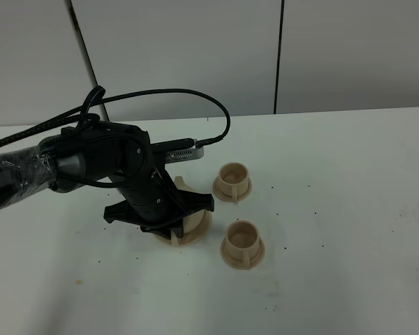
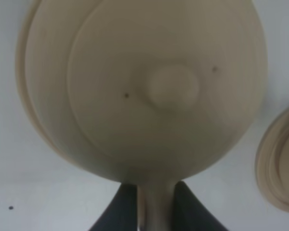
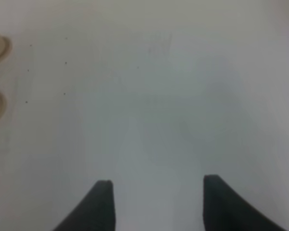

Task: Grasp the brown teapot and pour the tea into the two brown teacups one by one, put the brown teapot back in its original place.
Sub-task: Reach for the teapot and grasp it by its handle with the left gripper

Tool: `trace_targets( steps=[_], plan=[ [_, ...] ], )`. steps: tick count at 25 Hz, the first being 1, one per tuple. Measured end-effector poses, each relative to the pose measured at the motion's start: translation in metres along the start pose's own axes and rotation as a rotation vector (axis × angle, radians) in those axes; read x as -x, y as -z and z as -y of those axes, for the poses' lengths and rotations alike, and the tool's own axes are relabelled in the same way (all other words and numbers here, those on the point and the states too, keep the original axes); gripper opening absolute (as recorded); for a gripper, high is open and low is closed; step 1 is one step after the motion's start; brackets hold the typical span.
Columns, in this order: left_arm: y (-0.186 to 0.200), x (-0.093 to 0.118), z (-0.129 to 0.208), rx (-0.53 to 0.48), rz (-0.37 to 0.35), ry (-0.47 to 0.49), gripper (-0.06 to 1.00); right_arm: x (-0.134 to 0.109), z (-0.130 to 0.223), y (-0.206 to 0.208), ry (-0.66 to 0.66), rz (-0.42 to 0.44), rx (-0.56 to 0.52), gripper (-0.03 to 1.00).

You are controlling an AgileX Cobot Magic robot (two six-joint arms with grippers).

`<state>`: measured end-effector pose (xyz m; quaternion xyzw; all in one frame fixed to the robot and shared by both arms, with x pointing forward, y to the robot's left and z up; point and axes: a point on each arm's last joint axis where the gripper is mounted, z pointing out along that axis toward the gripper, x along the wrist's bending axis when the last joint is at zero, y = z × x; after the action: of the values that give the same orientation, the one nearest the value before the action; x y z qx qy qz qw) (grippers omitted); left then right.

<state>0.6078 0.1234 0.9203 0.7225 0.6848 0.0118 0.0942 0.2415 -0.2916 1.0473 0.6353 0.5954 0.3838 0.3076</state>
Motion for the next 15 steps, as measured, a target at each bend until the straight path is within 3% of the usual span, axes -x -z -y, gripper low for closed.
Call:
trace_targets(
  steps=[15],
  plan=[
    [-0.0017, 0.0009, -0.0027, 0.027, 0.01, 0.0, 0.17, 0.0, 0.0, 0.0, 0.0, 0.0, 0.0, 0.41]
  ],
)
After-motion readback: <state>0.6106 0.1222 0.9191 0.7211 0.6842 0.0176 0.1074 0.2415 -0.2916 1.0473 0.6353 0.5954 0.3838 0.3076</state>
